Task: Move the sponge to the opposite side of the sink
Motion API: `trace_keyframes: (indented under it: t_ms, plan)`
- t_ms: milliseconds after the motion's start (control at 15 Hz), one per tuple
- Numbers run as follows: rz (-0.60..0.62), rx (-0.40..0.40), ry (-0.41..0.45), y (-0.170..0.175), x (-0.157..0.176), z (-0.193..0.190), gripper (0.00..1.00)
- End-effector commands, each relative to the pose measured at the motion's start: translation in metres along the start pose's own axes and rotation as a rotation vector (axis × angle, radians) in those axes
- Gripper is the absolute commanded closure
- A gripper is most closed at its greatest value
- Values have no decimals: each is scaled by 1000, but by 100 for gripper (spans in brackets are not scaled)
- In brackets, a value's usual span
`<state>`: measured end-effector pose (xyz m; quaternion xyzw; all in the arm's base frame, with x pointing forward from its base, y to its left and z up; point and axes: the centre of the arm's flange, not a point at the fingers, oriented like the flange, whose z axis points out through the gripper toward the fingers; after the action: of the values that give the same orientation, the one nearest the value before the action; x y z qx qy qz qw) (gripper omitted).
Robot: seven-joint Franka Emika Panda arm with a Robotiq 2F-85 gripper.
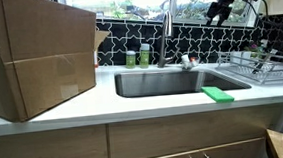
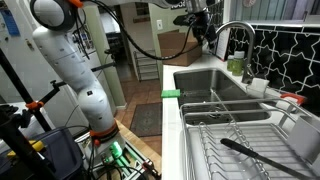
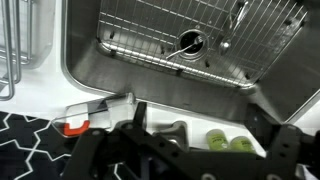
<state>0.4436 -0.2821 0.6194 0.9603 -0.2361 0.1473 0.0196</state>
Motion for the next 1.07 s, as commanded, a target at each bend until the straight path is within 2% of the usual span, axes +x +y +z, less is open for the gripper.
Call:
trace_keyframes:
  t_ms: [0, 267, 333, 400, 600, 1000]
  plan:
    - [8, -9, -2, 2, 5, 4, 0]
    - [1, -7, 2, -2, 5, 2, 0]
    - [85, -24, 13, 1, 17, 7, 0]
    - [168, -36, -13, 7, 31, 12, 0]
    - [321, -21, -10, 30, 75, 32, 0]
    - [626, 8, -18, 57, 134, 94, 0]
